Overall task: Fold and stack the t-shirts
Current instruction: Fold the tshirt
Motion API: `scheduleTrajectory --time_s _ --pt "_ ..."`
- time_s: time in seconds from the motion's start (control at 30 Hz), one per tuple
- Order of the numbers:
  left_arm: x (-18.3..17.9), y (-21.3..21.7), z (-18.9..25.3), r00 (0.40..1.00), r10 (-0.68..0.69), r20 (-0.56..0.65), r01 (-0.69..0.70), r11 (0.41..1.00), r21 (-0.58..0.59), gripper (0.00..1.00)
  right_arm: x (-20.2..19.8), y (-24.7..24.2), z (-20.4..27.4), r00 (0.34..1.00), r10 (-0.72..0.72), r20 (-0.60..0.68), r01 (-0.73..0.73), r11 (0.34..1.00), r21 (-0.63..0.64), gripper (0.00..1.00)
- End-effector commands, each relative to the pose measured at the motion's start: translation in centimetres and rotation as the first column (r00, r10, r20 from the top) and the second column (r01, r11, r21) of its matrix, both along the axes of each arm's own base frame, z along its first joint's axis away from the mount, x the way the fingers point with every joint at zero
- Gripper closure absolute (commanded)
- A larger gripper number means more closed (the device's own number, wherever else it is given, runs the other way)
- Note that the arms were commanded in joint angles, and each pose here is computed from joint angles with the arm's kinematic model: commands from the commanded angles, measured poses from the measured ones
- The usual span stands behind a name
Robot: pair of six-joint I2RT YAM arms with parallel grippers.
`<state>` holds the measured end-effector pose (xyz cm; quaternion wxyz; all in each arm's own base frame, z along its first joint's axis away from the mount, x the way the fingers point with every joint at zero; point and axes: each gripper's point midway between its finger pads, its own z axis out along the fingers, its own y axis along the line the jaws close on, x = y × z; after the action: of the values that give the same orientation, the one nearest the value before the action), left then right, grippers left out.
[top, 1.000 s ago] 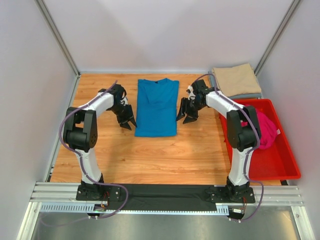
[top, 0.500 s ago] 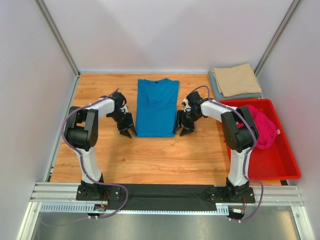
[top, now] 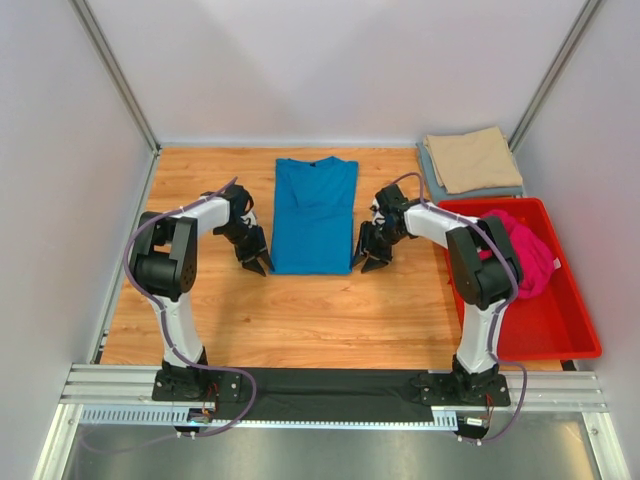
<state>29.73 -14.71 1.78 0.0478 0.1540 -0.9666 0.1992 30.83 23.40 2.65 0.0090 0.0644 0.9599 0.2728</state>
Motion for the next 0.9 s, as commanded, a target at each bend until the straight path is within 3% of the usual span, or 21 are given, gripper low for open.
scheduleTrajectory --time_s 0.0,0.2,0.53,0.57,0.7,0.83,0.87 --pt "-0.3 0.7 -1.2 1.0 0.001 -0.017 0.0 0.998 0.06 0.6 1.7 0.0 3.4 0.994 -0.023 0.109 0.024 1.0 -0.008 0.59" --pt "-0.2 0.3 -1.0 1.0 -0.004 -0.016 0.005 0.999 0.049 0.61 1.7 1.1 4.3 0.992 0.003 0.126 -0.006 1.0 0.024 0.51" --pt "-0.7 0.2 -1.4 1.0 -0.002 -0.029 0.003 0.999 0.039 0.64 -0.4 0.2 -1.3 1.0 0.012 -0.001 -0.012 0.997 -0.073 0.54" --pt "-0.7 0.0 -1.6 1.0 0.002 -0.027 -0.002 1.0 0.029 0.66 -0.5 -0.1 -1.7 1.0 0.002 -0.01 -0.003 0.997 -0.081 0.56" --pt "-1.4 -0.3 -2.2 0.998 0.01 -0.059 -0.009 1.0 0.01 0.98 -0.9 0.2 -2.4 1.0 0.002 -0.017 -0.003 0.998 -0.064 0.67" --pt "-1.3 -0.4 -2.4 0.998 0.01 -0.065 -0.009 1.0 0.007 1.0 -1.0 0.8 -2.6 1.0 0.009 -0.01 -0.009 1.0 -0.016 0.81" --pt "-1.3 -0.3 -2.3 0.998 0.008 -0.066 -0.008 1.0 0.007 1.0 -1.1 0.9 -2.7 1.0 0.011 -0.016 -0.011 1.0 -0.016 0.94"
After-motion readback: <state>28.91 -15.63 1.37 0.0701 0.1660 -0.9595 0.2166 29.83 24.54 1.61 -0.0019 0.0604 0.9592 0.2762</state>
